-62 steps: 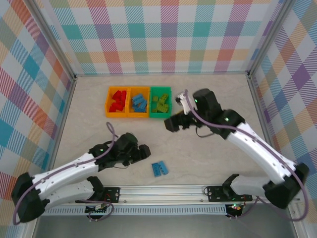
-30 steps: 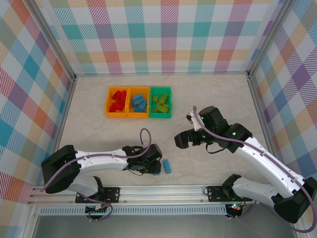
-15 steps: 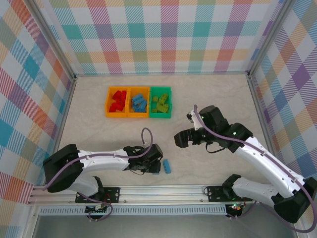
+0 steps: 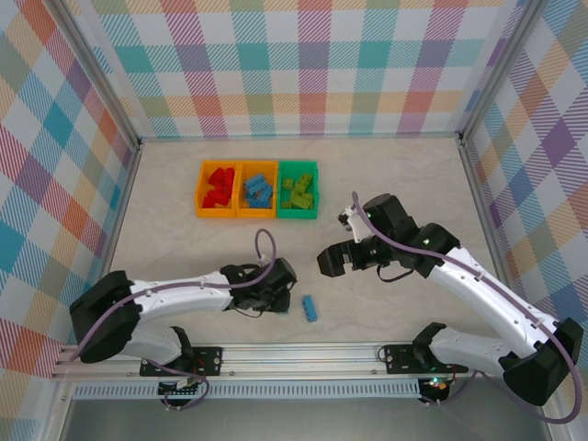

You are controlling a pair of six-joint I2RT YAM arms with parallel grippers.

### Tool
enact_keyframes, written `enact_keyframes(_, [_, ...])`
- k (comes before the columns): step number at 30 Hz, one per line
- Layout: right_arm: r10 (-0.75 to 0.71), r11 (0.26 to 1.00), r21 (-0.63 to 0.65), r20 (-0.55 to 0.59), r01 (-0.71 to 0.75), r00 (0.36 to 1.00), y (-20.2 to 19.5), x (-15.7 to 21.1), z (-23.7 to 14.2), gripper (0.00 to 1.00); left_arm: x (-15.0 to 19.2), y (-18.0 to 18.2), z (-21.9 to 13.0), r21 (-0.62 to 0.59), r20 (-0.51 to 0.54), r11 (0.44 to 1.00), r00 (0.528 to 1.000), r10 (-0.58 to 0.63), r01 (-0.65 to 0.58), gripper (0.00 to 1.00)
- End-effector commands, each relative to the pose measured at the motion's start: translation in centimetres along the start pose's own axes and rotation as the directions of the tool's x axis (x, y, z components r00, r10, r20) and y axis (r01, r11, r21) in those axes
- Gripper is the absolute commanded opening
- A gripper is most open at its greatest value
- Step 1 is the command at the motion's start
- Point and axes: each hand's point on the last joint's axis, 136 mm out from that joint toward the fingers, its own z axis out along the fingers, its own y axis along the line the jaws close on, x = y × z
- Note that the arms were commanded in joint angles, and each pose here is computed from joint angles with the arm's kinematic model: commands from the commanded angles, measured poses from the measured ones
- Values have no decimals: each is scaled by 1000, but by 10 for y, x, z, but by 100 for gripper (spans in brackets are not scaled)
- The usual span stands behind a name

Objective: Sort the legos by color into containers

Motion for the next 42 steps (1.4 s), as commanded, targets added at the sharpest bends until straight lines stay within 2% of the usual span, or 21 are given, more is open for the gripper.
enact_keyframes(1, [-9,1000,-24,30,10,1000,10,-10,-11,100,-53,0,-41,24,138,1000,990,5,-8,20])
enact_keyframes(6, [-14,1000,2,90,14,996,9,-17,-20,100,-141,22,-77,17,312,999,949,-49,46,20])
enact_keyframes(9, [-4,1000,16,105,2,995,8,-18,-25,100,-201,41,-85,-7,385,996,919,-84,94,21])
enact_keyframes(12, [5,1000,13,117,-6,993,11,-18,-31,100,-255,53,-77,-29,412,994,907,-86,108,21])
enact_keyframes(17, [25,1000,6,148,-26,989,12,-14,-42,100,-322,80,-43,-80,406,983,906,-118,164,21])
enact_keyframes(21, [38,999,4,155,-39,987,13,-10,-47,100,-352,96,-27,-84,406,976,901,-152,203,32])
enact_keyframes(23, [41,999,9,156,-43,987,11,-8,-48,100,-360,94,-25,-69,404,979,903,-148,191,42])
enact_keyframes(28, [47,999,8,141,-49,989,10,-9,-42,100,-368,85,-42,-37,432,985,891,-138,171,52])
enact_keyframes(32, [63,998,-2,124,-63,990,10,-12,-34,100,-360,76,-68,-7,448,988,884,-134,154,50])
enact_keyframes(35, [112,993,26,101,-116,989,1,-8,-21,100,-339,58,-106,71,481,992,868,-124,103,50])
enact_keyframes(37, [138,988,59,79,-143,987,-6,-1,-9,99,-316,39,-135,106,515,994,855,-56,1,50])
enact_keyframes(39, [145,984,97,53,-149,988,-10,9,7,95,-280,18,-164,107,547,982,834,73,-156,54])
enact_keyframes(42, [138,982,130,6,-138,990,-7,22,35,92,-223,0,-196,74,598,925,759,257,-372,60])
